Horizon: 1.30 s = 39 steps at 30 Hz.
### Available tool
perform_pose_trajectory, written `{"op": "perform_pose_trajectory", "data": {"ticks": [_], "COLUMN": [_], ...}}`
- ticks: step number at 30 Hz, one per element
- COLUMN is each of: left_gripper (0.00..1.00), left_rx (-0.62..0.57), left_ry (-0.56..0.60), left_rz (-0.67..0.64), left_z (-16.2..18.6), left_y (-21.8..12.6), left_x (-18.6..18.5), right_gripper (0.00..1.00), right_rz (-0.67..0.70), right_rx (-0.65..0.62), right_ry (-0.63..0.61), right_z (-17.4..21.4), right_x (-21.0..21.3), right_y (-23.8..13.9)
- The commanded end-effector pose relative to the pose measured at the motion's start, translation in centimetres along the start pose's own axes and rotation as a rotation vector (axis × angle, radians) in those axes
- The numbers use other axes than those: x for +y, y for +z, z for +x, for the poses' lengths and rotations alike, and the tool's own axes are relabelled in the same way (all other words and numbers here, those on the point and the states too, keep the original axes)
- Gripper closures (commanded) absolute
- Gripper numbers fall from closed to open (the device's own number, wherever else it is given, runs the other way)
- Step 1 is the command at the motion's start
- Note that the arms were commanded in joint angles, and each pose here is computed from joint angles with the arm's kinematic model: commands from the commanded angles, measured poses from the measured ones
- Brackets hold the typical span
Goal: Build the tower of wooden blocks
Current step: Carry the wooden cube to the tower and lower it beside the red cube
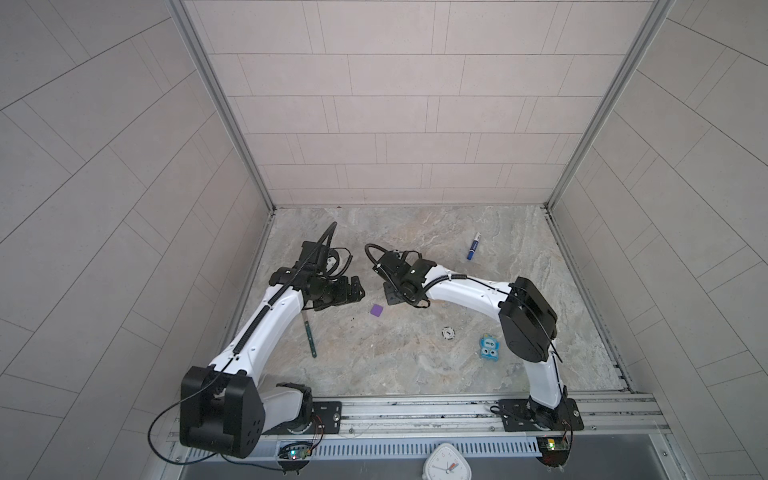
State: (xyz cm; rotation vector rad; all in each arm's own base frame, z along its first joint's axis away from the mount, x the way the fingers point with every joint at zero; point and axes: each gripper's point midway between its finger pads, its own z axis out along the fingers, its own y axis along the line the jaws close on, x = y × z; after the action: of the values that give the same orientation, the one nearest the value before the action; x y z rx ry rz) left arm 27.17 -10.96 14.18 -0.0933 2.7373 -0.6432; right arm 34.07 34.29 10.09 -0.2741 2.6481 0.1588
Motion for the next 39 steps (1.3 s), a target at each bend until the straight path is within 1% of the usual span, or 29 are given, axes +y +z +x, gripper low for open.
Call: {"op": "perform_pose_trajectory", "data": {"ticks": [1, 7, 13, 23, 39], "left_gripper": [0.03, 0.03, 0.03, 0.03, 0.03], "left_rx": [-0.008, -0.007, -0.007, -0.007, -0.004], "left_ry": [-0.002, -0.002, -0.001, -0.002, -0.002], "left_rz": [0.002, 0.003, 0.011, 0.023, 0.021], "left_z": [0.2, 0.2, 0.2, 0.3, 0.4], "left_y": [-0.4, -0.3, -0.4, -0.4, -0.3], "left_x": [0.0, 0.0, -0.1, -0.3, -0.2], "right_gripper": [0.7, 0.7, 0.7, 0.7, 0.7], "right_rz": [0.035, 0.088, 0.113, 0.139, 0.131], "right_rx": [-0.047, -0.088, -0.085, -0.047, 0.004], "right_ry": [0.034, 0.053, 0.079, 0.135, 0.183], "right_z": [-1.8, -3.1, -3.3, -3.0, -2.2], "right_x": [-1.6, -4.2, -6.2, -9.4, -11.0], "right_y": [-3.3, -6.0, -6.9, -6.4, -4.6]}}
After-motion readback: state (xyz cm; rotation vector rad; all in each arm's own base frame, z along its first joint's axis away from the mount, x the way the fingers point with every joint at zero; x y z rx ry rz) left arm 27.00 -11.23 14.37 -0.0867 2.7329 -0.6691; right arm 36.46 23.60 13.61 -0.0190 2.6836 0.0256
